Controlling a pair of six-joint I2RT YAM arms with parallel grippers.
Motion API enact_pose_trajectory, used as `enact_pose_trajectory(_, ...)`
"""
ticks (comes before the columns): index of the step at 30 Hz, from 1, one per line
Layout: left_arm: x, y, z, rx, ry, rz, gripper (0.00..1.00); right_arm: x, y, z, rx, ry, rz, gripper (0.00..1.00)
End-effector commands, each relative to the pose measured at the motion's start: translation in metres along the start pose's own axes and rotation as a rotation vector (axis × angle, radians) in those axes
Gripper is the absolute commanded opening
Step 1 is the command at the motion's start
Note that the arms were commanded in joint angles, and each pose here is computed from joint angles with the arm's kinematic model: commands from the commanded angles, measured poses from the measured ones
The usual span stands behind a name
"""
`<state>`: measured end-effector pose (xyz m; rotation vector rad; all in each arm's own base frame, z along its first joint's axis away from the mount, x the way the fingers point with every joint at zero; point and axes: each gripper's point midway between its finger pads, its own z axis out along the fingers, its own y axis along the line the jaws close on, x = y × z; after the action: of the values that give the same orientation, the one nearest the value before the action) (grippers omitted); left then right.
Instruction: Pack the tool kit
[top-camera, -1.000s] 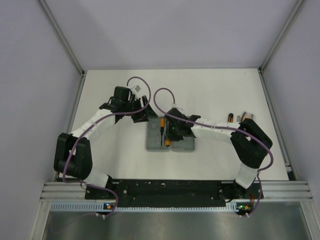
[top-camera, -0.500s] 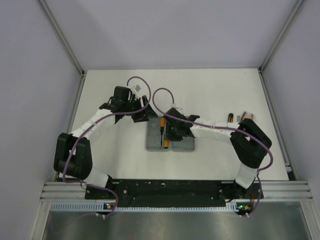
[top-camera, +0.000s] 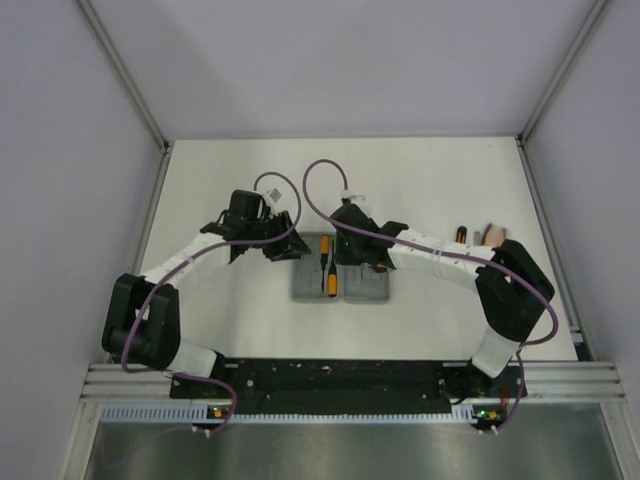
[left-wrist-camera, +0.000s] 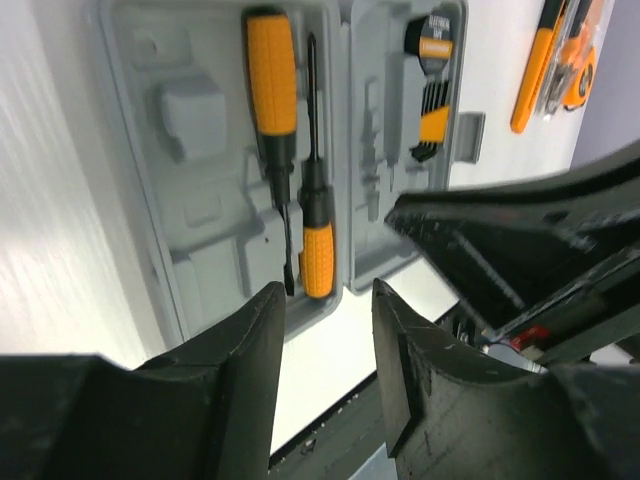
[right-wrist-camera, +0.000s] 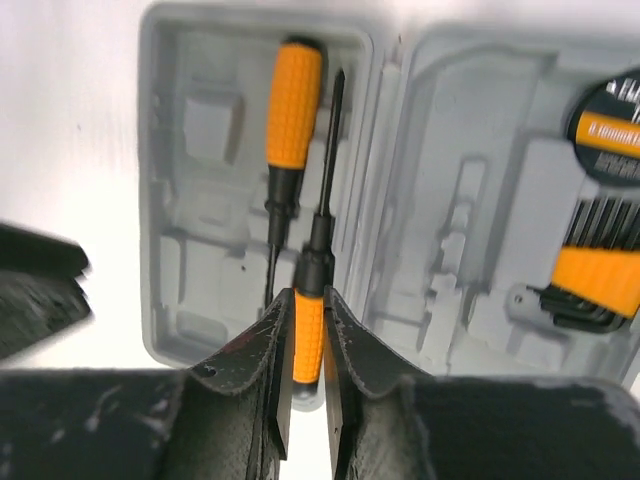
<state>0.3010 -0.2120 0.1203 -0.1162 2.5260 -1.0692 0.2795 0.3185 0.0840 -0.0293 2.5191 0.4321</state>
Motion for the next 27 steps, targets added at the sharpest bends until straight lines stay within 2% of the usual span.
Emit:
enact_pose_trajectory(1, 0.009, -0.022, -0.005, 0.058, -0.057, 0.028, 0.43, -0.057, 0.019, -0.012, -0.095, -0.14, -0.038, 0.15)
enact_pose_trajectory(5, 0.034, -0.023, 0.006, 0.047, -0.065, -0.046, 0.43, -0.071, 0.02, 0.006, -0.089, -0.146, -0.071, 0.14)
enact_pose_trajectory(12, 0.05, -0.017, 0.023, -0.066, -0.102, -0.134, 0.4, -0.075, 0.028, 0.035, -0.093, -0.123, -0.131, 0.12)
enact_pose_trajectory(19, 0.064, -0.018, 0.035, -0.135, -0.075, -0.117, 0.32, -0.072, 0.018, 0.048, -0.03, -0.103, -0.129, 0.09)
enact_pose_trajectory(22, 0.068, -0.02, 0.037, -0.154, -0.089, -0.097, 0.27, -0.068, 0.015, 0.054, -0.01, -0.091, -0.121, 0.05)
enact_pose_trajectory(27, 0.073, -0.018, 0.041, -0.181, -0.096, -0.082, 0.23, -0.067, 0.01, 0.058, 0.013, -0.088, -0.123, 0.04)
